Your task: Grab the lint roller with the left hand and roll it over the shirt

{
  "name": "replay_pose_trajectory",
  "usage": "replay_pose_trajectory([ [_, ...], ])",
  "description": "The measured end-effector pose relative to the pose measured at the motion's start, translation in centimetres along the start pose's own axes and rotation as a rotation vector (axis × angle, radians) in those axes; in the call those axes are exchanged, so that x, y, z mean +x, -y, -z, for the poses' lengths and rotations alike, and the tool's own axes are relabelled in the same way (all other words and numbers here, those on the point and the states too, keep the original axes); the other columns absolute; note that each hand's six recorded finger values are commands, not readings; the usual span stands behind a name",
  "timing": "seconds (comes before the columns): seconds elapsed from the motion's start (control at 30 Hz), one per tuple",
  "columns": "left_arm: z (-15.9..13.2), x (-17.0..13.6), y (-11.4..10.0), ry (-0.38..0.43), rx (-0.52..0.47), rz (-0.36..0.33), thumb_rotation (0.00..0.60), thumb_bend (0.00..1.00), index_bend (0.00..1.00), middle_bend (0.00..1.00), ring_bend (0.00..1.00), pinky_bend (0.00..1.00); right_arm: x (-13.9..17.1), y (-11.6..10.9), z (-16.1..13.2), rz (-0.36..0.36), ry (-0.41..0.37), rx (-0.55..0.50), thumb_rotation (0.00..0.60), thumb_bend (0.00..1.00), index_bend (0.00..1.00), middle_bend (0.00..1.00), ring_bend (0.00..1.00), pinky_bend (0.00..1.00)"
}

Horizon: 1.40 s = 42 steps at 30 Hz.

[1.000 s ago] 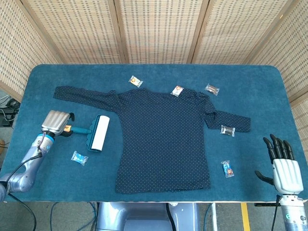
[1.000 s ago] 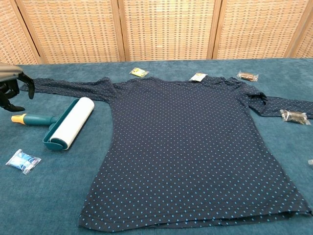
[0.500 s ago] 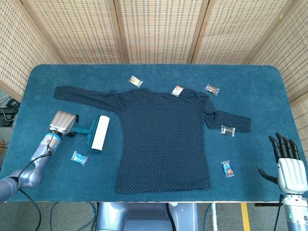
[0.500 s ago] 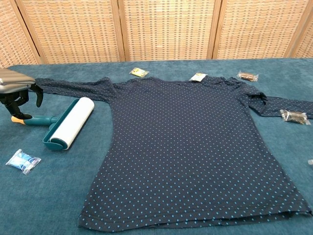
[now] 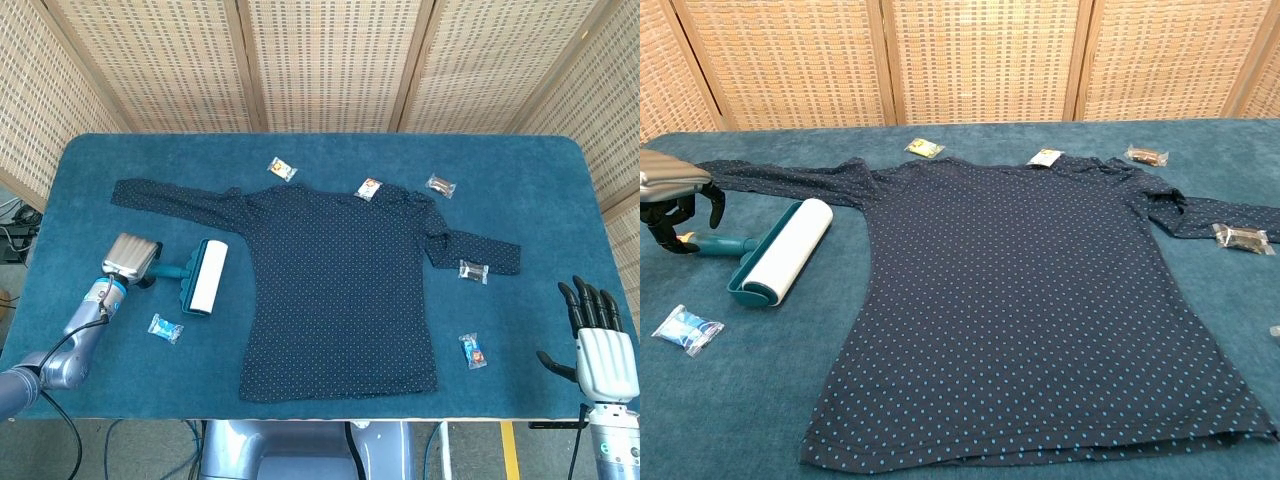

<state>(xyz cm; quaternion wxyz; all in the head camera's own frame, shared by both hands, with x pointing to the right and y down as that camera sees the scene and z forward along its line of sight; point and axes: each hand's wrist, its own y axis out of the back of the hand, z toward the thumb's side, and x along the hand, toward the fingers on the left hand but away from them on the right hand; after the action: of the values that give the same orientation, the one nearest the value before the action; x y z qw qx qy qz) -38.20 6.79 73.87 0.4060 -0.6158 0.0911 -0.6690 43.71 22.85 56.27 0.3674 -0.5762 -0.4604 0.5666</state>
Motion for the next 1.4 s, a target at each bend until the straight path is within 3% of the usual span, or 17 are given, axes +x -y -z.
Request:
replay_pose_trajectory([
  [0.33, -0.9, 0.9, 1.1, 0.007, 0.019, 0.021, 0.6, 0.32, 0.42, 0.84, 0.75, 0.69, 0.0, 0.0, 0.2, 0.0, 0.008, 0.001, 0.6, 0.14, 0.0, 0.0, 0.0, 0.0],
  [0.53, -2.0, 1.3, 1.7, 0.018, 0.034, 0.026, 0.6, 0.62, 0.55, 0.84, 0.75, 0.69, 0.0, -0.1, 0.1, 0.004, 0.005, 0.0, 0.6, 0.14, 0.0, 0.0, 0.0, 0.0],
  [0.67, -2.4, 1.3, 1.8, 0.025, 0.061, 0.018, 0.6, 0.78, 0.74, 0.86, 0.76, 0.69, 0.0, -0.2, 0.1, 0.011, 0.001, -0.005, 0.6, 0.14, 0.0, 0.0, 0.0, 0.0],
  [0.73, -2.7, 1.3, 1.8, 0.029, 0.062, 0.016, 0.6, 0.83, 0.79, 0.86, 0.76, 0.69, 0.1, -0.4, 0.0, 0.015, -0.001, -0.01, 0.6, 0.14, 0.0, 0.0, 0.0, 0.0],
  [0.97, -2.8, 0.5, 0.5, 0.042, 0.066, -0.017, 0.6, 0.87, 0.83, 0.86, 0.76, 0.69, 0.2, -0.8, -0.2, 0.024, -0.013, -0.023, 0.6, 0.14, 0.0, 0.0, 0.0, 0.0],
  [1.4, -2.5, -2.2, -4.4, 0.045, 0.161, -0.021, 0.6, 0.88, 0.85, 0.86, 0.76, 0.69, 0.6, -1.4, -0.5, 0.031, -0.027, -0.048, 0.6, 0.14, 0.0, 0.0, 0.0, 0.0],
])
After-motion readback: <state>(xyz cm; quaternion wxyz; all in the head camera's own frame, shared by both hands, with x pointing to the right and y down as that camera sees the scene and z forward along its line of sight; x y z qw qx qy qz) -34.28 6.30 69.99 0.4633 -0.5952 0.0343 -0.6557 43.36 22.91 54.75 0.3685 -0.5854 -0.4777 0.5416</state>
